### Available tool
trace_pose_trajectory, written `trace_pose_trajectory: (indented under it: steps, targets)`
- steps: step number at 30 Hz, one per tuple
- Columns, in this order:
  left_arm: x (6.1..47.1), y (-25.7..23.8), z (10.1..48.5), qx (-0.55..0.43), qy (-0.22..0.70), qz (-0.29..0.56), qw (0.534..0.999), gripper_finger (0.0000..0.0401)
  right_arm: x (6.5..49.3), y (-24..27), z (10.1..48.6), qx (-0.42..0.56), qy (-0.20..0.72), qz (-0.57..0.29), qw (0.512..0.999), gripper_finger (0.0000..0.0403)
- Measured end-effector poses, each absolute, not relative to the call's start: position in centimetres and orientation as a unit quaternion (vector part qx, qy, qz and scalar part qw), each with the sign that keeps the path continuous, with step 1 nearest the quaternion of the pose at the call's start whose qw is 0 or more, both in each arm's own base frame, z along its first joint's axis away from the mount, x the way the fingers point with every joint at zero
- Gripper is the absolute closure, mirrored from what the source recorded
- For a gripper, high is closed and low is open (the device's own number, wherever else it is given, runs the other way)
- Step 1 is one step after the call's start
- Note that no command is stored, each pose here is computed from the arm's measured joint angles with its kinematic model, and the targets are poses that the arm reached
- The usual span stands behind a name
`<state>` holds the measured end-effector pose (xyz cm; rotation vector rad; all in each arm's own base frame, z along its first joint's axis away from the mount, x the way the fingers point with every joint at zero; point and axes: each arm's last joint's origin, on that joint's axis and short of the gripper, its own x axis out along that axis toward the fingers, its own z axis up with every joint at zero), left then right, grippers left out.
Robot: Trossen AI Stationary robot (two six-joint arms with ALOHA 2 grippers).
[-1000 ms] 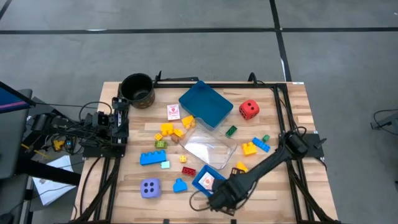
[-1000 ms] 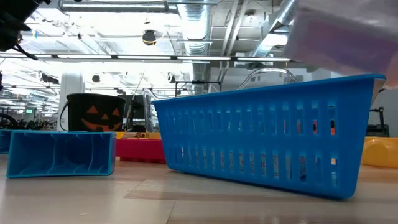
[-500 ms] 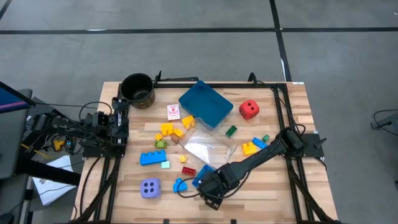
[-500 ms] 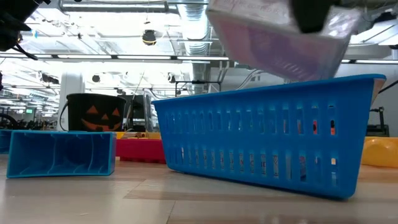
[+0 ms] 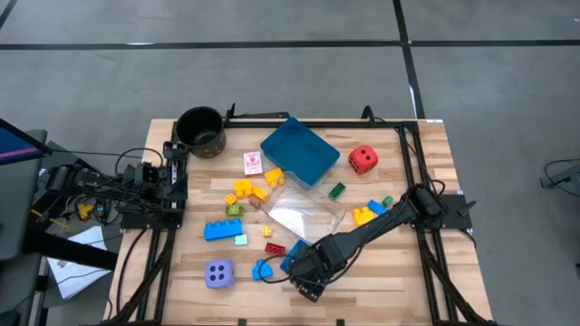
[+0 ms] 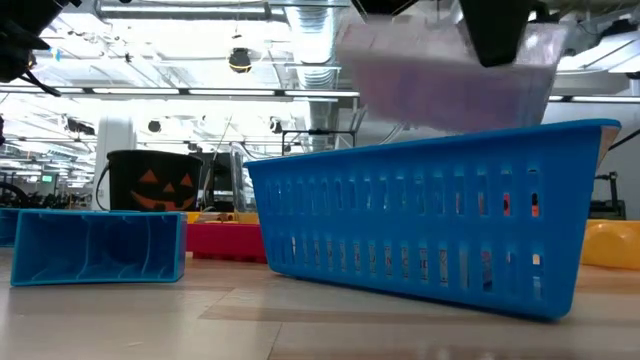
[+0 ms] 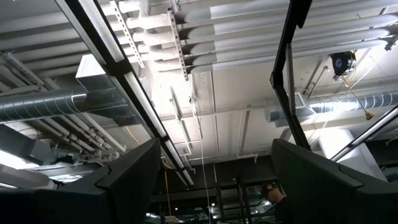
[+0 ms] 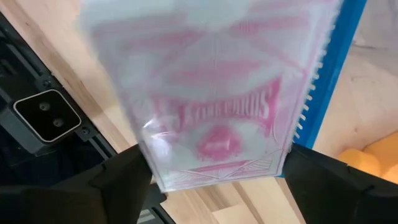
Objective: Pick & Place Toys
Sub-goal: Put the pink playing card box into the blue bin, then put the yellow game piece block into the transparent bin
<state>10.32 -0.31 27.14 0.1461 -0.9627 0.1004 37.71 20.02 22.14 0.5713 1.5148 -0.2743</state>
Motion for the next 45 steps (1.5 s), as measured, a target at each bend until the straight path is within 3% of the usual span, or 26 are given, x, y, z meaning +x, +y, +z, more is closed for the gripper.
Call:
trace_pose_trajectory:
  steps: [25, 36, 45]
  targets:
    - [10.3, -0.3, 27.1, 0.070, -0.462, 0.048, 0.883, 0.0100, 37.8, 20.4, 22.2, 0.230, 0.665, -0.096, 0.704, 0.0074]
    - [10.3, -0.3, 27.1, 0.070, -0.462, 0.048, 0.883, 0.0100, 37.6, 20.1, 22.2, 0.215, 0.669, -0.114, 0.702, 0.0006]
    - [10.3, -0.3, 27.1, 0.070, -0.462, 0.048, 0.883, 0.0100, 35.9, 19.6, 26.7, 0.224, 0.600, -0.149, 0.754, 0.0018]
